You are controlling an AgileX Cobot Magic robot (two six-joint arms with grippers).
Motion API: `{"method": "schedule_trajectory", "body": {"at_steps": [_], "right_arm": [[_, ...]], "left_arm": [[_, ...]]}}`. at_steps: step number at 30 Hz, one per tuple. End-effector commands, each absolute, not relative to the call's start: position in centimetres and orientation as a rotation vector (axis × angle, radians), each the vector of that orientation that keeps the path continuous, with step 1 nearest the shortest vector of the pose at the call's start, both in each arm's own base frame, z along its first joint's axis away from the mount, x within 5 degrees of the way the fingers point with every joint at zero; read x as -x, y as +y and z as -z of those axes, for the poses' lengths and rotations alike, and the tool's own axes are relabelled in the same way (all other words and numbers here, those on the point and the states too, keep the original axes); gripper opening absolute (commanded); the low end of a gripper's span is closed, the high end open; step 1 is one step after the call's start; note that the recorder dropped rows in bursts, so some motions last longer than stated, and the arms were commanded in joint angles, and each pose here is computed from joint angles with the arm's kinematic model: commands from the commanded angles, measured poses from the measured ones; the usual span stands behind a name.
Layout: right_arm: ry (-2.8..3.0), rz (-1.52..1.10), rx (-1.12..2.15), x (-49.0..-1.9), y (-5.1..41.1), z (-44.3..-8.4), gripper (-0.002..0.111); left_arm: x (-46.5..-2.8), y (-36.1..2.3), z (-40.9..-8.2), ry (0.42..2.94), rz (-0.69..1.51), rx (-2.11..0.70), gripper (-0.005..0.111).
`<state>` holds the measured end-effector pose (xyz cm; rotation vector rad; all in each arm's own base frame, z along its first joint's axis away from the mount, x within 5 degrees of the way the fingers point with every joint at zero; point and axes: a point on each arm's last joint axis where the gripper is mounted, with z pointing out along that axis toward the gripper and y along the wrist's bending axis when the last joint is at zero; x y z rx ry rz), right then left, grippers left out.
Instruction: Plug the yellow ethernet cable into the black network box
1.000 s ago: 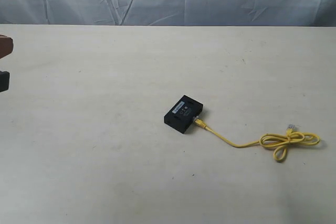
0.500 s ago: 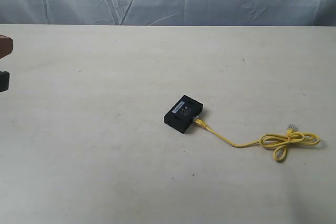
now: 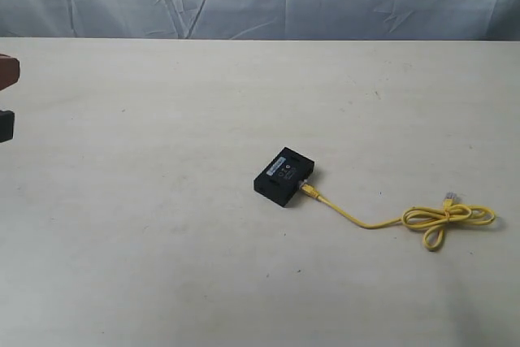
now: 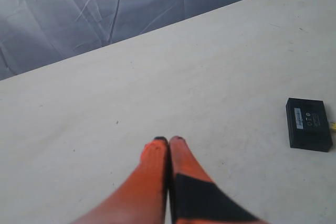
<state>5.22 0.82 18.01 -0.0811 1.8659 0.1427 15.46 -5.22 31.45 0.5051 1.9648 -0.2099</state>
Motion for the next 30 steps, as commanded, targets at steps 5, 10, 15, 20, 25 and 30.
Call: {"method": "schedule_trajectory", "body": {"at_steps": [5, 10, 15, 20, 25, 30], "right_arm": [[1.847, -0.138, 0.076, -5.2, 0.8, -18.0, 0.000], [1.847, -0.138, 0.076, -5.2, 0.8, -18.0, 0.000], [1.848, -0.142, 0.073, -5.2, 0.8, -18.0, 0.000], [1.848, -0.142, 0.073, -5.2, 0.8, -18.0, 0.000], [1.850, -0.149, 0.069, -5.2, 0.8, -18.0, 0.000], [1.850, -0.149, 0.069, -5.2, 0.8, -18.0, 0.000]], "left_arm": [[-15.4, -5.2, -31.5, 1.963, 0.215, -0.494, 0.000], [-15.4, -5.2, -31.5, 1.963, 0.215, -0.494, 0.000], [-14.9, -4.7, -31.4, 1.966, 0.127, -0.565, 0.000], [-12.9, -2.8, -30.2, 1.945, 0.059, -0.451, 0.000], [-10.3, -1.6, -27.6, 1.919, -0.007, -0.361, 0.000], [-8.1, -1.2, -25.0, 1.848, -0.042, -0.324, 0.000]]}}
